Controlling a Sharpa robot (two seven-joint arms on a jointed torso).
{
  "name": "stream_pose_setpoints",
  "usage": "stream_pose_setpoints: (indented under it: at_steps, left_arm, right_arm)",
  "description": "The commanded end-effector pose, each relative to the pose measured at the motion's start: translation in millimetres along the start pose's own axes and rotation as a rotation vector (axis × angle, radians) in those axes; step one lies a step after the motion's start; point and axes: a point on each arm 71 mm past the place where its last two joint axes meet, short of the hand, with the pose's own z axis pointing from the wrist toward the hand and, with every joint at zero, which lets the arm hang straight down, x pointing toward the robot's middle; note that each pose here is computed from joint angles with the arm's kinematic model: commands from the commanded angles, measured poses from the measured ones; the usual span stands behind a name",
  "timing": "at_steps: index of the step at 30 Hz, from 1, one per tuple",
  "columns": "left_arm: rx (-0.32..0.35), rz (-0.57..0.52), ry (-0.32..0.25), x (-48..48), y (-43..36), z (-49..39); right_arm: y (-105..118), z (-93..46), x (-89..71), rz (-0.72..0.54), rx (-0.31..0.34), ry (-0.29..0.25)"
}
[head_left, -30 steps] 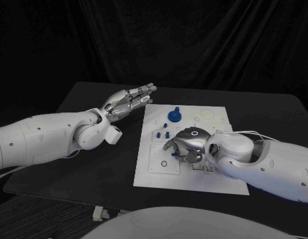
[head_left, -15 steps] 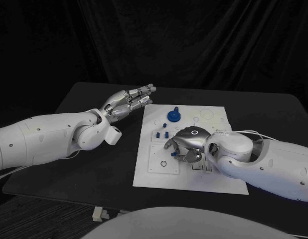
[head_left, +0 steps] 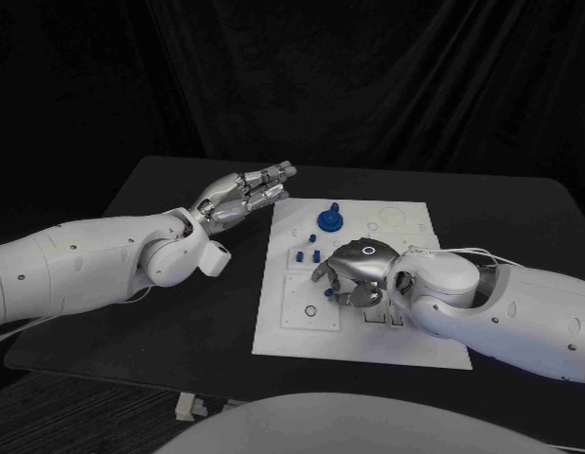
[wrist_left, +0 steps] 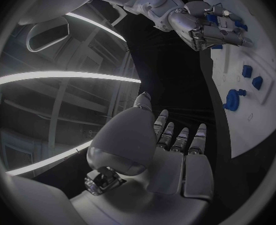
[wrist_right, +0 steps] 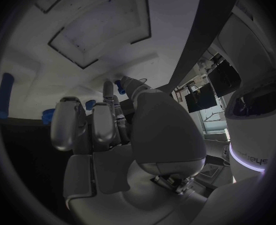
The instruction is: Assemble the parts on the task board
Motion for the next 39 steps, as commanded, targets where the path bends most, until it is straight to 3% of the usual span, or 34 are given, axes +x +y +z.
stream_pose_setpoints:
  at_steps: [1, 27, 34, 39]
  left_arm:
    - [0.008, -0.018, 0.007, 1.8, 0.4, 0.3]
    - [-0.003, -0.025, 0.008, 2.8, 4.0, -1.9]
    - [-0.001, -0.023, 0.004, 2.6, 3.6, -2.9]
    - [0.005, -0.021, 0.001, 2.6, 2.9, -3.7]
  right_arm:
    - [1, 0.6, -1.2, -0.003, 0.011, -0.026]
    - [-2, -5.7, -3.7, -0.001, 0.016, -0.072]
    - [-8, -17.7, -9.3, -0.027, 0.014, -0.112]
    - [-18, -33.4, -28.2, -0.055, 0.004, -0.192]
